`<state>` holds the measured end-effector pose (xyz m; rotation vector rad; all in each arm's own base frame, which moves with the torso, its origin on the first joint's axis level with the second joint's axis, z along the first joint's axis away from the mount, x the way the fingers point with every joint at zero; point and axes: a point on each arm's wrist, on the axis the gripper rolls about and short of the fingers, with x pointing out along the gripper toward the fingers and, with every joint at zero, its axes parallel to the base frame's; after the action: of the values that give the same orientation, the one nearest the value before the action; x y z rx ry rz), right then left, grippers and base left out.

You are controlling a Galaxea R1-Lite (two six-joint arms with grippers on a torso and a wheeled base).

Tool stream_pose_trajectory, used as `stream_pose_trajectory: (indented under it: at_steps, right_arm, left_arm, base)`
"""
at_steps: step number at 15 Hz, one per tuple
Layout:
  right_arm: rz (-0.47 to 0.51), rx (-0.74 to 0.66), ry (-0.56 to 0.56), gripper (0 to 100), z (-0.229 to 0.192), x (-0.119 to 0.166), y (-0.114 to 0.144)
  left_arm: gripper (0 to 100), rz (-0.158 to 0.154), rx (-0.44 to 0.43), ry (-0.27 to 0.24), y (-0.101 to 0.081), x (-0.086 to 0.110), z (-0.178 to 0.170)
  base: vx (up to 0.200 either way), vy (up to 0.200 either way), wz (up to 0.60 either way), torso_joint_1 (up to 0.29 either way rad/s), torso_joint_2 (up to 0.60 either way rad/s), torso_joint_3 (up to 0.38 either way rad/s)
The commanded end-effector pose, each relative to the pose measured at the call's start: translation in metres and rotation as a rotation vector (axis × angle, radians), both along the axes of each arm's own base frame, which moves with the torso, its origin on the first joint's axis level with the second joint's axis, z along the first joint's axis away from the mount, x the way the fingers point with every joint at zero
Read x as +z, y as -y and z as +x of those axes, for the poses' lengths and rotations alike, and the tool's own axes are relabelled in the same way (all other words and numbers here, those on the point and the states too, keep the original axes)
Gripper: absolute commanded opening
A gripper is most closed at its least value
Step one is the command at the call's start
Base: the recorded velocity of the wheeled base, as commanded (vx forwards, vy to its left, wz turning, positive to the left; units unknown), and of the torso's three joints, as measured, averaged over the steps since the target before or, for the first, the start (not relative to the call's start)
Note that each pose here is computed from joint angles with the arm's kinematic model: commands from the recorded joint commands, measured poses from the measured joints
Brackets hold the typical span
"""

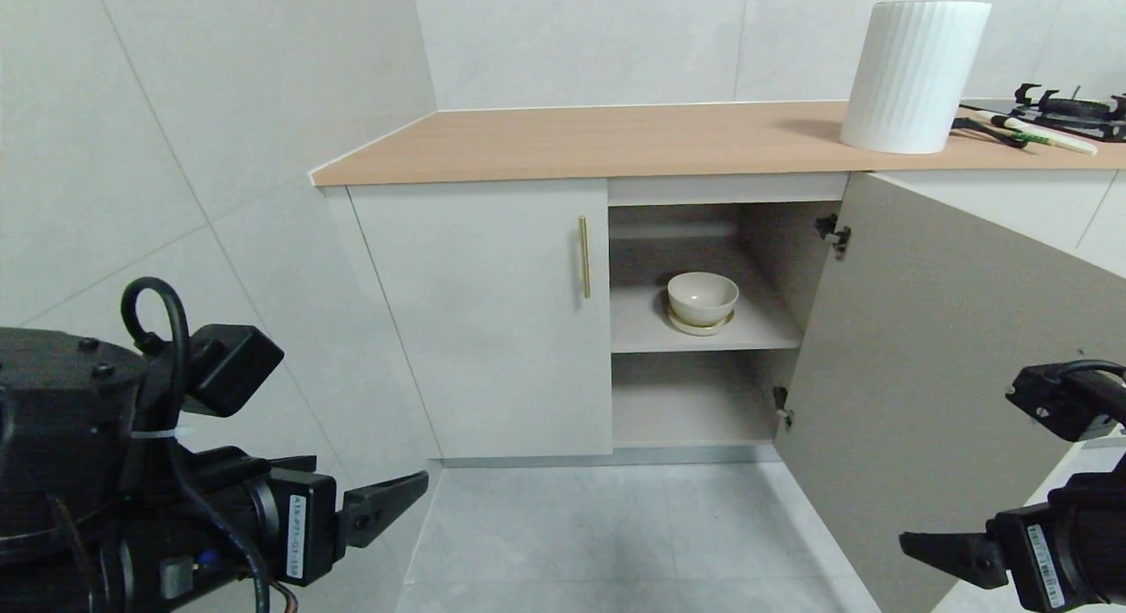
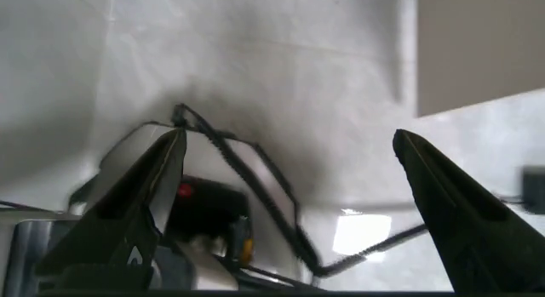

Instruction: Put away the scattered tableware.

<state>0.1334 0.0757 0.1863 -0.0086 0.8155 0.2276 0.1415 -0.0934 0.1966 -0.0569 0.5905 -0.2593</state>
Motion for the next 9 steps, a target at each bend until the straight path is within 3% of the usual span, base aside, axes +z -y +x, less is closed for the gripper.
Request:
stream_pose_trajectory:
  at_steps: [1, 9]
  right_arm:
    - [-0.008, -0.004, 0.008, 100, -0.003, 0.002, 0.003]
    - [-0.124, -0.042, -0.095, 100, -0.009, 0.0, 0.018]
  left_arm:
    - [100, 0.006, -0.001, 0.0, 0.0, 0.0, 0.0]
    - [100, 0.009, -0.003, 0.004, 0.0, 0.0, 0.0]
  base:
    - [0.0, -0.2, 0.0, -0.007, 0.0, -0.007]
    - [0.0, -0.2, 0.0, 0.004, 0.0, -0.002]
